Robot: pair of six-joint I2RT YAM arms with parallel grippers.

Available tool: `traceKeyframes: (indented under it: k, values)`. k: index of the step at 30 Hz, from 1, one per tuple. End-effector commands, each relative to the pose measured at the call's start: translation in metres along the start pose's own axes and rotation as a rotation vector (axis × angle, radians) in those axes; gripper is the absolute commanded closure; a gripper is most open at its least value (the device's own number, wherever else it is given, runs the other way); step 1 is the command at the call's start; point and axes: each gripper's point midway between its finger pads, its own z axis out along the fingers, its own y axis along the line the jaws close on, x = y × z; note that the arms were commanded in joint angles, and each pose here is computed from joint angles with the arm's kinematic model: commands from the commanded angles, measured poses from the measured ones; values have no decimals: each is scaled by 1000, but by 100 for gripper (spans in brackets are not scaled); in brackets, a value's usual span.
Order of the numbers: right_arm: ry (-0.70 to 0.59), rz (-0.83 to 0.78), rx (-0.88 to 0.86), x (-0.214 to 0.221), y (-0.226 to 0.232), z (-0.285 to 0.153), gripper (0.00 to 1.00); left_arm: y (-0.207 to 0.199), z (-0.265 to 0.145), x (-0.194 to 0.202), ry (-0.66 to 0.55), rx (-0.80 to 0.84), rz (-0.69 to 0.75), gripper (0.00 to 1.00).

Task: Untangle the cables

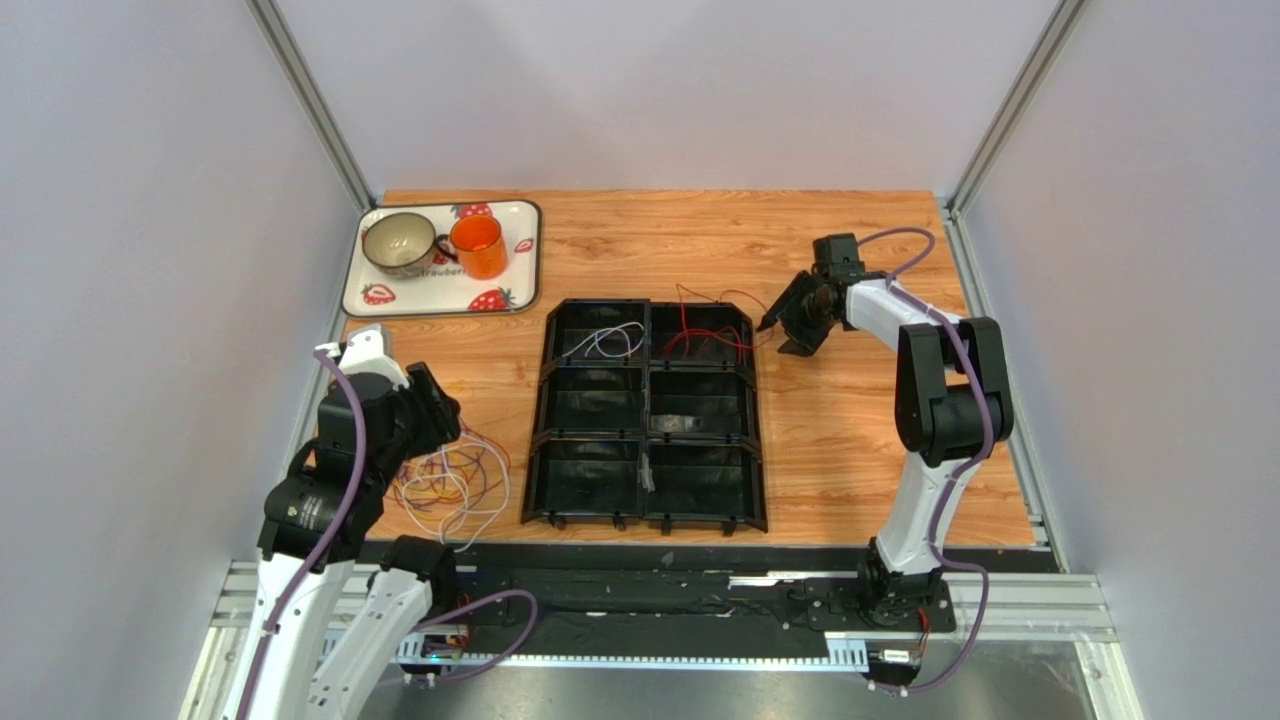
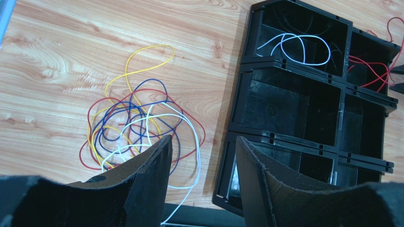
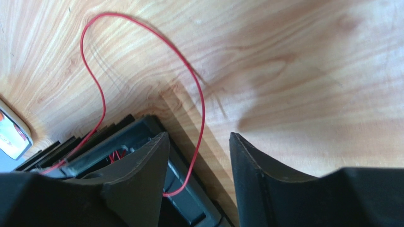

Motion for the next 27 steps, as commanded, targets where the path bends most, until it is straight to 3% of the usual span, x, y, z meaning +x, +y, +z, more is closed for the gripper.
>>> traceKeyframes:
  k: [1,5,9,15,27]
  values:
    - [-24,13,-68,-20,17,6,48,0,3,-6,-11,-12,-5,40]
    - [-19,10,-64,-20,15,14,64,1,3,-5,-6,-21,-7,40]
    - [-25,9,-64,-24,15,15,100,2,4,-5,-7,-24,-8,40]
    - [-68,-34,-81,-34,27,-5,100,2,3,-5,-9,-23,-9,40]
    - [-234,-369,-286,-20,97,-116,100,2,1,-6,-17,-19,-12,40]
